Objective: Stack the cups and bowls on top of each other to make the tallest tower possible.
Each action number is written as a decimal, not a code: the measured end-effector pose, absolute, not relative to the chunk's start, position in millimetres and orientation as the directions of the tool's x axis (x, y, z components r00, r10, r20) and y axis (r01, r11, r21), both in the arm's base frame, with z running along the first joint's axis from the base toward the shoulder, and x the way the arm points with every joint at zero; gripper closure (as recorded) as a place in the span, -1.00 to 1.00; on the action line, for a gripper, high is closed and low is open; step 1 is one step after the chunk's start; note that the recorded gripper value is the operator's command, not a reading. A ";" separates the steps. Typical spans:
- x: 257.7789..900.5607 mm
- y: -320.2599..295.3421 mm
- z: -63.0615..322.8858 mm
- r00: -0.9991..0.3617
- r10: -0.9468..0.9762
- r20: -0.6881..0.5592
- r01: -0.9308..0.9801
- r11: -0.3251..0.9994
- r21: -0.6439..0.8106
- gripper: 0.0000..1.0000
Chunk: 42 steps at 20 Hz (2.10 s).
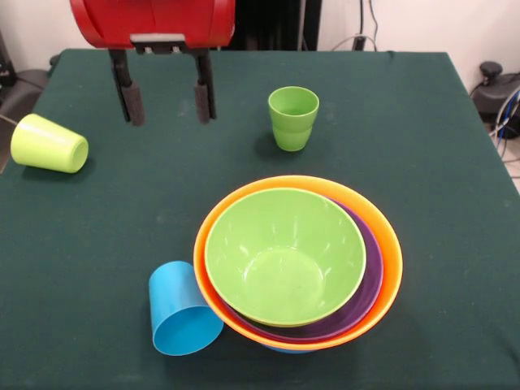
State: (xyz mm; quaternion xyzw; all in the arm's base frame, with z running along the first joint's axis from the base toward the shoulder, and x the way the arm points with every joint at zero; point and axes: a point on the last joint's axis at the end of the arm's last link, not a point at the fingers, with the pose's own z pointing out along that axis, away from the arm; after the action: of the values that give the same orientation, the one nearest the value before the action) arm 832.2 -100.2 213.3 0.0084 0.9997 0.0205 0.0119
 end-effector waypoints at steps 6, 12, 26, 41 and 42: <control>833.7 -109.7 220.3 -0.999 0.032 -0.032 0.031 0.999 0.019 -1.00; 832.0 -116.5 224.4 -0.998 0.059 -0.032 0.057 0.997 0.047 -1.00; 831.4 -118.7 214.8 -0.988 0.134 -0.080 0.125 0.986 0.109 -1.00; 810.8 -183.2 148.1 -0.959 0.283 0.030 0.281 0.923 0.261 -1.00; 808.1 -188.5 141.5 -0.956 0.291 0.040 0.291 0.919 0.265 -1.00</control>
State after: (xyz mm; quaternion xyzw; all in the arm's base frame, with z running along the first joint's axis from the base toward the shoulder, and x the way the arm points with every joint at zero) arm 808.1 -188.5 141.5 0.1485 0.9796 0.1353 0.0003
